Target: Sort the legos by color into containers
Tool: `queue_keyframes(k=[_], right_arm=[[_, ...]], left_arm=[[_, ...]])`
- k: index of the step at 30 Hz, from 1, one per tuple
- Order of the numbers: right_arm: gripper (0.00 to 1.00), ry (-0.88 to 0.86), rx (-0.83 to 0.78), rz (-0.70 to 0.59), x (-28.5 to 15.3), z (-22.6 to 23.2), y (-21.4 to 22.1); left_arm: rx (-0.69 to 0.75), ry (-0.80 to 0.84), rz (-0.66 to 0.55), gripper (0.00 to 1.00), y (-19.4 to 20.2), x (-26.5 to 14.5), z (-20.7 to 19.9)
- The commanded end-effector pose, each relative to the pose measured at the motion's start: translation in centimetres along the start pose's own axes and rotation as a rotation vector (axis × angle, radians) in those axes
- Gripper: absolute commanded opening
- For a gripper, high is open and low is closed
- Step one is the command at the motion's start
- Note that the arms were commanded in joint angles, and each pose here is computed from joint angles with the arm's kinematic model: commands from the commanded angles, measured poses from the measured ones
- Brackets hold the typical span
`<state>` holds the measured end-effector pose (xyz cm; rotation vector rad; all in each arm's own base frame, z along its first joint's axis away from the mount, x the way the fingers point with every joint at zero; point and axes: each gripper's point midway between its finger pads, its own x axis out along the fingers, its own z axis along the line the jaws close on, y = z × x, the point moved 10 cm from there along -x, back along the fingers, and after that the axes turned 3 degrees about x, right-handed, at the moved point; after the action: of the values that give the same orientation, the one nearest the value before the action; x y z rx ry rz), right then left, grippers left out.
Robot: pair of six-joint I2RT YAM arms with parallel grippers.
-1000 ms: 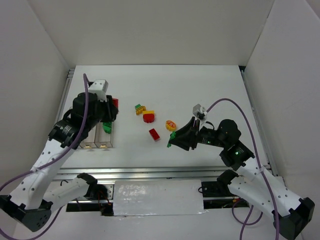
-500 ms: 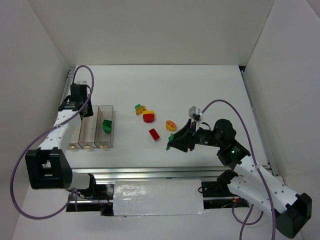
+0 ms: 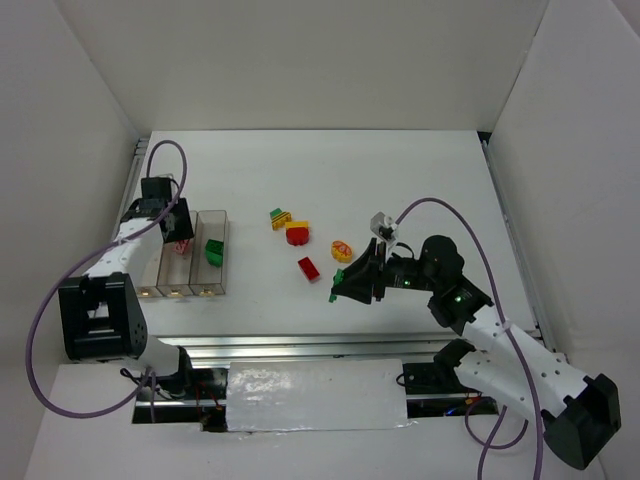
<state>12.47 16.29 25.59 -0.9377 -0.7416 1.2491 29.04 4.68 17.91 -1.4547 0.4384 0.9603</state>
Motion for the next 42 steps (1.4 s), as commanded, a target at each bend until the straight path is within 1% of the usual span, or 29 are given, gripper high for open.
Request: queue_keyframes(k=[1, 3, 4, 6, 7, 8, 9, 10, 11, 12, 13, 14, 15, 16, 17, 19, 20, 21, 25, 28, 31, 33, 34, 35, 36, 37, 38, 40, 42], right_arm=[[0.00, -0.036, -0.027, -0.028, 0.4, 0.1, -0.9], [0.00, -0.028, -0.017, -0.022, 0.6, 0.0, -0.9], [0.00, -0.011, -0.008, -0.025, 0.9, -0.2, -1.0], [0.01, 0.051, 0.038, -0.005, 1.6, -0.9, -0.8], [0.01, 0.086, 0.042, -0.010, 2.3, -0.8, -1.6], [0.01, 0.160, 0.056, 0.014, 3.5, -0.6, -1.3], [0.00, 0.196, 0.068, 0.039, 5.2, -0.8, -1.9], [0.01, 0.228, 0.075, 0.058, 6.3, -0.9, -1.8], [0.01, 0.293, 0.121, 0.104, 8.3, -1.7, -0.9], [0.01, 0.301, 0.137, 0.074, 9.6, -1.6, -2.5], [0.01, 0.327, 0.174, 0.076, 10.8, -2.2, -2.6], [0.01, 0.412, 0.257, 0.050, 11.8, -2.9, -3.0], [0.00, 0.452, 0.303, 0.054, 14.0, -4.0, -3.4], [0.00, 0.475, 0.337, 0.060, 15.1, -4.6, -3.4], [0.00, 0.504, 0.387, 0.055, 17.6, -5.3, -3.6], [0.00, 0.535, 0.435, 0.079, 20.0, -5.6, -3.1], [0.00, 0.541, 0.430, 0.077, 22.4, -5.7, -3.2], [0.00, 0.548, 0.447, 0.071, 23.5, -5.8, -3.5], [0.00, 0.546, 0.484, 0.091, 29.3, -6.7, -2.4], [0.01, 0.546, 0.490, 0.124, 32.5, -7.1, -1.1], [0.03, 0.544, 0.497, 0.158, 34.7, -7.4, 0.5], [0.08, 0.550, 0.508, 0.167, 35.3, -7.6, 1.3], [0.16, 0.554, 0.514, 0.171, 35.5, -8.1, 1.8], [0.20, 0.546, 0.518, 0.176, 35.7, -8.2, 2.1], [0.27, 0.540, 0.520, 0.183, 35.9, -8.2, 2.5], [0.44, 0.534, 0.522, 0.179, 36.0, -8.2, 2.4], [0.49, 0.531, 0.522, 0.183, 36.0, -8.2, 2.6], [0.59, 0.528, 0.517, 0.181, 36.0, -8.0, 2.3], [0.64, 0.512, 0.505, 0.167, 35.9, -7.6, 1.8]], left_arm=[[-0.025, 0.034, -0.002, 0.71, -0.1, 0.9, -0.4], [-0.040, 0.030, -0.005, 0.78, -0.1, 0.9, -0.4], [-0.051, 0.013, -0.003, 0.86, -0.1, 0.9, -0.3], [-0.072, 0.003, -0.023, 0.95, -0.8, 0.2, -0.1], [-0.084, -0.001, -0.037, 0.98, -1.0, -0.3, 0.0], [-0.100, -0.009, -0.059, 1.00, -1.2, -0.9, 0.1], [-0.140, -0.007, -0.116, 1.00, -1.8, -2.5, 0.4], [-0.162, -0.011, -0.144, 0.99, -2.0, -3.5, 0.6], [-0.225, -0.029, -0.210, 1.00, -2.7, -5.6, 1.0], [-0.266, -0.045, -0.230, 1.00, -2.9, -6.6, 1.2], [-0.309, -0.068, -0.244, 0.99, -3.0, -7.7, 1.5], [-0.352, -0.114, -0.241, 0.99, -2.4, -9.3, 2.1], [-0.417, -0.115, -0.253, 1.00, -2.5, -10.3, 2.2], [-0.427, -0.115, -0.251, 1.00, -2.1, -10.9, 2.3], [-0.460, -0.121, -0.255, 1.00, -1.1, -11.8, 2.5], [-0.467, -0.115, -0.278, 1.00, -0.1, -12.4, 2.7], [-0.476, -0.125, -0.305, 0.99, 0.9, -12.9, 3.0], [-0.488, -0.137, -0.317, 1.00, 1.2, -13.2, 3.1], [-0.526, -0.121, -0.422, 1.00, 2.6, -15.5, 3.7], [-0.522, -0.077, -0.459, 1.00, 2.9, -16.3, 3.4], [-0.496, -0.061, -0.467, 1.00, 3.0, -16.7, 3.0], [-0.483, -0.072, -0.474, 1.00, 3.0, -17.0, 2.9], [-0.480, -0.071, -0.477, 1.00, 3.1, -17.1, 2.8], [-0.479, -0.067, -0.483, 0.99, 3.1, -17.2, 2.8], [-0.474, -0.056, -0.492, 1.00, 3.2, -17.3, 2.8], [-0.475, -0.054, -0.494, 1.00, 3.2, -17.3, 2.7], [-0.475, -0.053, -0.498, 0.99, 3.3, -17.4, 2.8], [-0.477, -0.056, -0.497, 0.99, 3.3, -17.4, 2.8], [-0.477, -0.057, -0.496, 1.00, 3.3, -17.4, 2.8]])
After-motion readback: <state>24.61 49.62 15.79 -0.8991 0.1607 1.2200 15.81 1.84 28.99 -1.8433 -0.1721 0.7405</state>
